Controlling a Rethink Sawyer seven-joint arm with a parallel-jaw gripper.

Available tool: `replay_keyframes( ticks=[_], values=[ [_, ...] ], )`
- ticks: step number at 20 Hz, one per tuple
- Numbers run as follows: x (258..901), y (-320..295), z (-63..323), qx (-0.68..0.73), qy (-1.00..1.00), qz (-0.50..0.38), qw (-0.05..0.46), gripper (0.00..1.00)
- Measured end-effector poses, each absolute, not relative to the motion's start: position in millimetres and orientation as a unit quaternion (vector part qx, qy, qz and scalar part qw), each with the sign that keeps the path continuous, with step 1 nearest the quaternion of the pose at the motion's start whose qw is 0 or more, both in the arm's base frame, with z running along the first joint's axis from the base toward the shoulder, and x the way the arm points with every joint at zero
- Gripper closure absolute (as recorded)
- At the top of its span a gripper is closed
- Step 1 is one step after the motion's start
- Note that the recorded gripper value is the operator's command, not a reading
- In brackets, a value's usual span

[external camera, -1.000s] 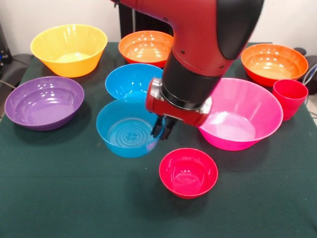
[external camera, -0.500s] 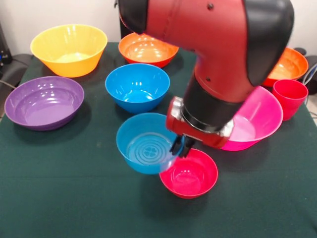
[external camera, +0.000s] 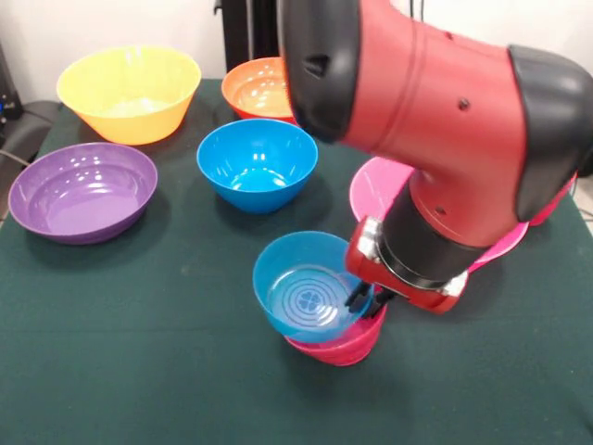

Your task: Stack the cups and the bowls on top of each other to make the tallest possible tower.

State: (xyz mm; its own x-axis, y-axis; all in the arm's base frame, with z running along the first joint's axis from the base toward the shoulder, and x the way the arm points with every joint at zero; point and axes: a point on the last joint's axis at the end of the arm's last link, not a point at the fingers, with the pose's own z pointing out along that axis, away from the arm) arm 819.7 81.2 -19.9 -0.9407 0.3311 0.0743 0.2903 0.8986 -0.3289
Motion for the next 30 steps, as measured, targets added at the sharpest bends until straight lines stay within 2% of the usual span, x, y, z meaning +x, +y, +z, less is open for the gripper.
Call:
replay_keyframes(
  ticks=[15,30],
  values=[
    [831.7,128.8,-17.0,-0.143,-0.974,0.158,0.070,1.00],
    [831.0,136.0,-18.2,-0.145,-0.975,0.151,0.073,1.00]
  ],
)
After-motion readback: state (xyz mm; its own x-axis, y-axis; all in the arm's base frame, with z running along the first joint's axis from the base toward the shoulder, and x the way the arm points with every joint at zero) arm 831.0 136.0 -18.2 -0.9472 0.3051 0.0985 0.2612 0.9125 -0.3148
